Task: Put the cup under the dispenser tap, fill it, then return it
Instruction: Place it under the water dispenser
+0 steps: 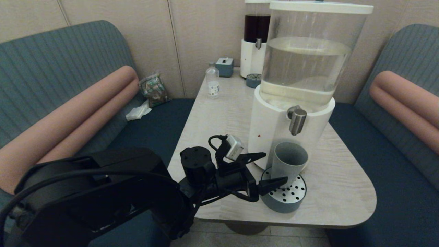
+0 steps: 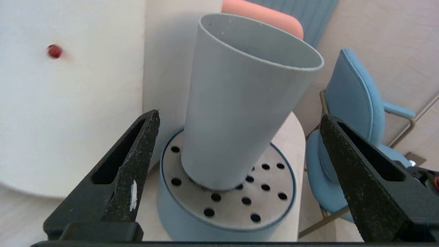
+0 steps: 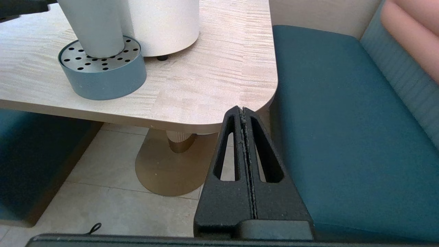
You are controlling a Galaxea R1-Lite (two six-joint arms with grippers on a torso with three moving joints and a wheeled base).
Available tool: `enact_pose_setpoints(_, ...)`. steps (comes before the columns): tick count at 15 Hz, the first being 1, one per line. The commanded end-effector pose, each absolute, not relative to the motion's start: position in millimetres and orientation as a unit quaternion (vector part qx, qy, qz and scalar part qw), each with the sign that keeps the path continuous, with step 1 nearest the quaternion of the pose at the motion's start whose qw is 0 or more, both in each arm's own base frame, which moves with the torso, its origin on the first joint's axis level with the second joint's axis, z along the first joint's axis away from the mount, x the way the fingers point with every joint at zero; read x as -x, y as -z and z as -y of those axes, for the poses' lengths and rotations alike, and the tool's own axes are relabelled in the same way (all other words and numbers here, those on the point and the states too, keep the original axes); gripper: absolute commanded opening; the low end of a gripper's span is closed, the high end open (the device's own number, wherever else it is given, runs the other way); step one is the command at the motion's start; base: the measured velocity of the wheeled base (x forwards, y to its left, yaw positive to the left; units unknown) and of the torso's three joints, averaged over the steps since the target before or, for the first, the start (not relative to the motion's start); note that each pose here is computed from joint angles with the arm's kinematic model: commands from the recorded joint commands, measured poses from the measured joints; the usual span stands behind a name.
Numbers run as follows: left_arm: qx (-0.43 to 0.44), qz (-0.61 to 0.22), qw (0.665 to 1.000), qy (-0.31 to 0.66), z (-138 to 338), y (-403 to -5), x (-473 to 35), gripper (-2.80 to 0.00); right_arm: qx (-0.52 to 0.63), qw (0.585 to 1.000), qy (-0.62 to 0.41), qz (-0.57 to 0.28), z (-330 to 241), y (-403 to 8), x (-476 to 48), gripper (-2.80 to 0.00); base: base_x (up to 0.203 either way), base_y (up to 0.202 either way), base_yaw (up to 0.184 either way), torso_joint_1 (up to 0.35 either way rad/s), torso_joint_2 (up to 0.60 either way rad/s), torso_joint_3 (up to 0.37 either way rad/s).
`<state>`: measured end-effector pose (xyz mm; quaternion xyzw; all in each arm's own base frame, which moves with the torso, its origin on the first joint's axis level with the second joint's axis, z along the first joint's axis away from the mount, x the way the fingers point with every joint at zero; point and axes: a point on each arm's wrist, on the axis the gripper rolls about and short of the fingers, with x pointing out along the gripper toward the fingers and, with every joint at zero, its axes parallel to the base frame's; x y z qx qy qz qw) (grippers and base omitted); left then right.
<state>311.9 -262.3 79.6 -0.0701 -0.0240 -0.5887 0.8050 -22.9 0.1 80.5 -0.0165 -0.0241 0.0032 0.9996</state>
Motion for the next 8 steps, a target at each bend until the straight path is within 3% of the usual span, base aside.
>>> enact_pose_setpoints(1, 0.070, 0.024, 0.807, 0.586, 255, -84, -309, 0.00, 0.017, 1.000, -0.004, 0.016, 0, -75, 22, -2.80, 0.000, 0.000, 0.000, 0.000, 0.00, 0.000)
enact_pose_setpoints(5, 0.066, -0.027, 0.816, 0.574, 217, -91, -269, 0.00, 0.017, 1.000, -0.003, 0.016, 0, -75, 22, -2.80, 0.000, 0.000, 0.000, 0.000, 0.00, 0.000)
enact_pose_setpoints(6, 0.066, -0.016, 0.820, 0.568, 204, -106, -257, -1.97, 0.017, 1.000, -0.004, 0.016, 0, -75, 22, -2.80, 0.000, 0.000, 0.000, 0.000, 0.00, 0.000)
enact_pose_setpoints(7, 0.067, 0.004, 0.827, 0.558, 190, -125, -246, -2.80, 0.017, 1.000, -0.003, 0.016, 0, -75, 22, -2.80, 0.000, 0.000, 0.000, 0.000, 0.00, 0.000)
enact_pose_setpoints(8, 0.070, 0.035, 0.838, 0.539, 175, -146, -236, -2.80, 0.017, 1.000, -0.004, 0.016, 0, -75, 22, -2.80, 0.000, 0.000, 0.000, 0.000, 0.00, 0.000)
